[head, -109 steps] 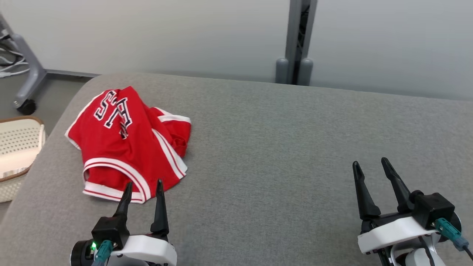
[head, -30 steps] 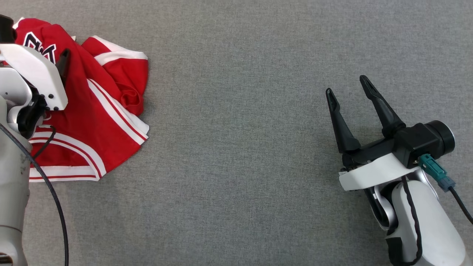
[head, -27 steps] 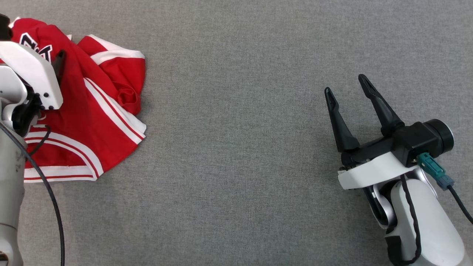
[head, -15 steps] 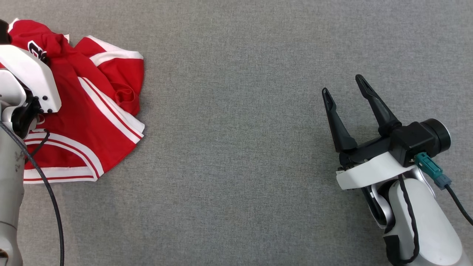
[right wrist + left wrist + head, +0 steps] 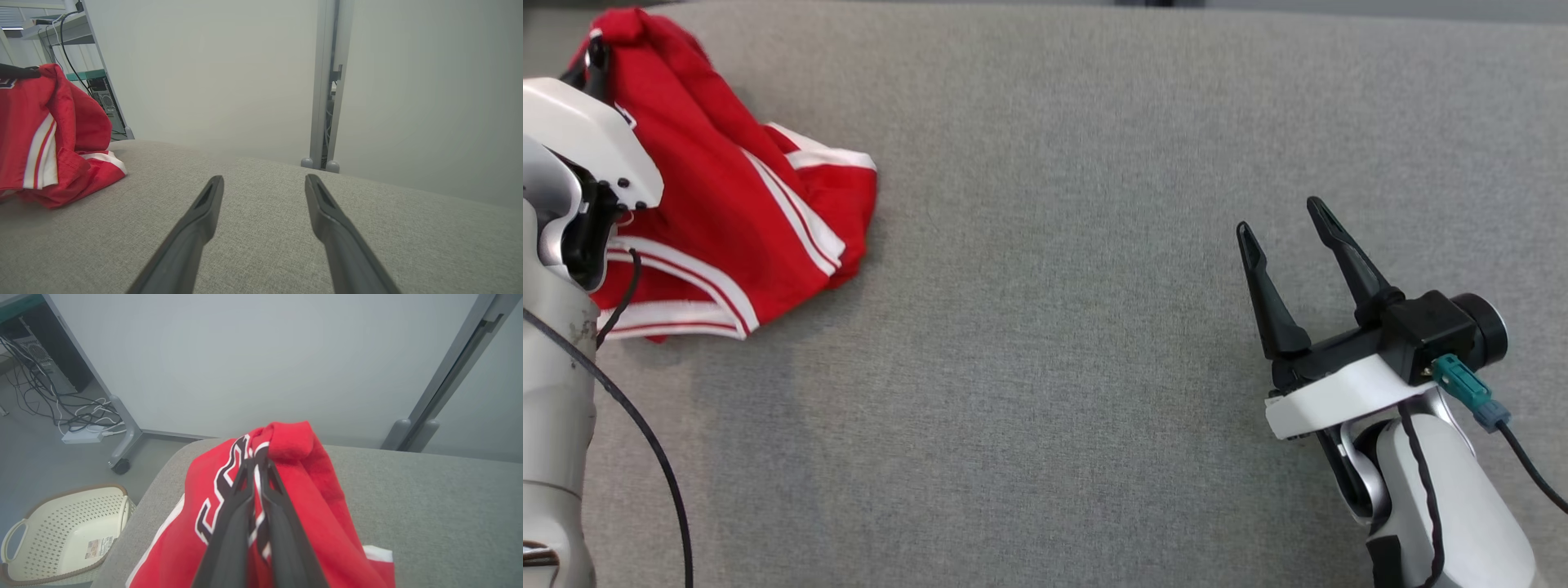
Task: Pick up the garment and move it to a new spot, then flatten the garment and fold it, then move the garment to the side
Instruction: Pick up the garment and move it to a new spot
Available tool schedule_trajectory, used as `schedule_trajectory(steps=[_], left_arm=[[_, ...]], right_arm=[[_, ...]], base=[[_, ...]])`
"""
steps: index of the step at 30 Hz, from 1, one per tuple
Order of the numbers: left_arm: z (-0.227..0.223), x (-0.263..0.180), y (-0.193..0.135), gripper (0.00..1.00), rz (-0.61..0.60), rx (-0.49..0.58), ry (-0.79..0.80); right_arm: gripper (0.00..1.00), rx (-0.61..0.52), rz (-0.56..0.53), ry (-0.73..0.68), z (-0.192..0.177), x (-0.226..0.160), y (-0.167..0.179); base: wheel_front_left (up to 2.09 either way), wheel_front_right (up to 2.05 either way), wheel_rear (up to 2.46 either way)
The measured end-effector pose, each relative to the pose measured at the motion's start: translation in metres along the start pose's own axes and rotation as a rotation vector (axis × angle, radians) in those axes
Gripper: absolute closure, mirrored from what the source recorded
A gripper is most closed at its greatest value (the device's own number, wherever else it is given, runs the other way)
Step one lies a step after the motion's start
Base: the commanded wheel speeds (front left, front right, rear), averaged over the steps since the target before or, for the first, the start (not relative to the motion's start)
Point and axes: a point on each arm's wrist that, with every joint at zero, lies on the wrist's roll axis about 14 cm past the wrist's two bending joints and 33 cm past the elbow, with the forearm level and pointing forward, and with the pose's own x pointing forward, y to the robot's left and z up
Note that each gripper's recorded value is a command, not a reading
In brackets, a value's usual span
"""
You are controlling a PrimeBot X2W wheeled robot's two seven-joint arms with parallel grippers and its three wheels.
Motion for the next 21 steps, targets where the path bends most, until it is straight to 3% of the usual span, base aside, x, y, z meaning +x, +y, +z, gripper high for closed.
schedule_trajectory(steps=[10,17,21], left_arm=[[0.099,-0.048,-0.030,1.00,-0.099,-0.042,-0.394],[0.120,-0.077,-0.071,1.00,-0.221,-0.034,-0.474],[0.125,-0.093,-0.112,1.00,-0.331,-0.025,-0.495]], right_arm=[[0.00,-0.011,-0.038,-0.052,0.034,-0.024,0.001],[0.00,-0.019,-0.076,-0.085,0.053,-0.044,-0.003],[0.00,-0.023,-0.126,-0.109,0.064,-0.060,-0.015]], base=[[0.00,0.00,0.00],[0.00,0.00,0.00],[0.00,0.00,0.00]])
